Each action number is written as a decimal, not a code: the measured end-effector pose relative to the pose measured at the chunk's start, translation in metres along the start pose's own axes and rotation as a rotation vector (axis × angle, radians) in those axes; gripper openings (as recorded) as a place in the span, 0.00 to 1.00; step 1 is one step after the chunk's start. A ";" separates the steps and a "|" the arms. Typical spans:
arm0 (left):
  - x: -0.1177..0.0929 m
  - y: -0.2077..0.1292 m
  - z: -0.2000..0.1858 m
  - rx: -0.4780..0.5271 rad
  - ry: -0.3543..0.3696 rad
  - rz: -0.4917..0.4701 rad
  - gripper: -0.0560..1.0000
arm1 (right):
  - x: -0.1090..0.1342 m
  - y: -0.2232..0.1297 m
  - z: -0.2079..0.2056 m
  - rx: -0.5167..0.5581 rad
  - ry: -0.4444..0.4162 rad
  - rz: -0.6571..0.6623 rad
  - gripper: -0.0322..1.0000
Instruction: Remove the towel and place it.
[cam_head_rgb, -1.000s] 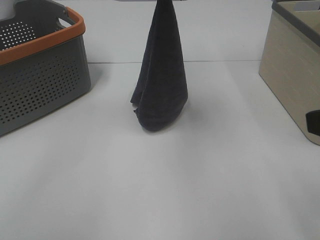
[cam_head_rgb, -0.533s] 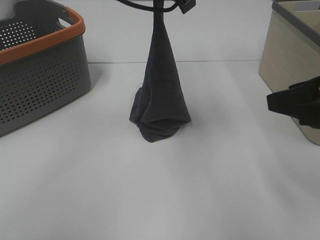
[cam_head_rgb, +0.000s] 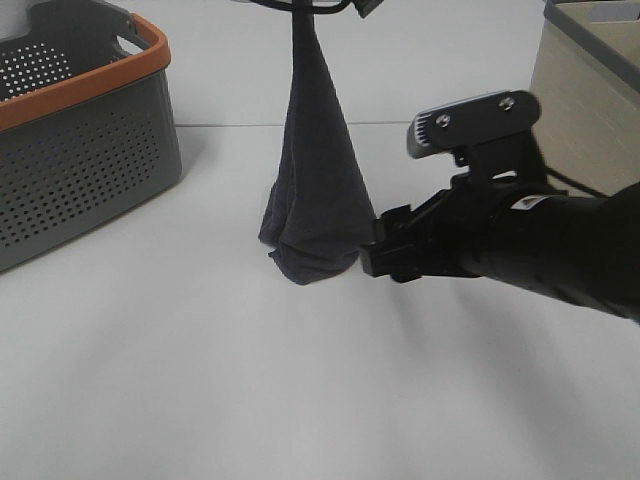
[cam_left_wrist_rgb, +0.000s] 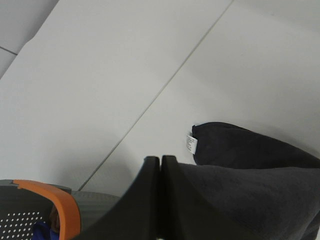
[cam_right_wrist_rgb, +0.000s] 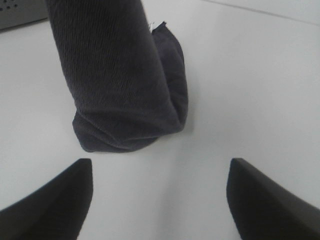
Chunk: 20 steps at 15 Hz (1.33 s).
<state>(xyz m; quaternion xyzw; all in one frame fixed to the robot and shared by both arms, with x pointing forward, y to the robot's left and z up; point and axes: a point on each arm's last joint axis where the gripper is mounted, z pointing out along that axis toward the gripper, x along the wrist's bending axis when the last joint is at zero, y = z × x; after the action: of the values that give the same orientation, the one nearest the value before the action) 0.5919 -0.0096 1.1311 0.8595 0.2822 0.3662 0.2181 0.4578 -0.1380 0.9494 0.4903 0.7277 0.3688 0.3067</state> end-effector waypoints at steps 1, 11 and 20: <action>0.002 0.000 0.000 0.000 0.018 -0.041 0.05 | 0.008 0.000 0.011 0.015 0.002 0.023 0.75; 0.004 0.002 0.000 -0.023 0.046 -0.109 0.05 | 0.058 -0.001 0.108 0.181 0.017 0.227 0.75; 0.005 0.007 0.000 -0.079 0.046 -0.112 0.05 | 0.090 -0.004 0.147 0.167 0.010 0.266 0.75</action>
<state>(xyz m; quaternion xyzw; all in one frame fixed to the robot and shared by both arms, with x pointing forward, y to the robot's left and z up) 0.5964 -0.0118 1.1378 0.8244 0.3199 0.3841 0.2655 0.5452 -0.0196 0.8589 0.6044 0.6859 0.3467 0.2097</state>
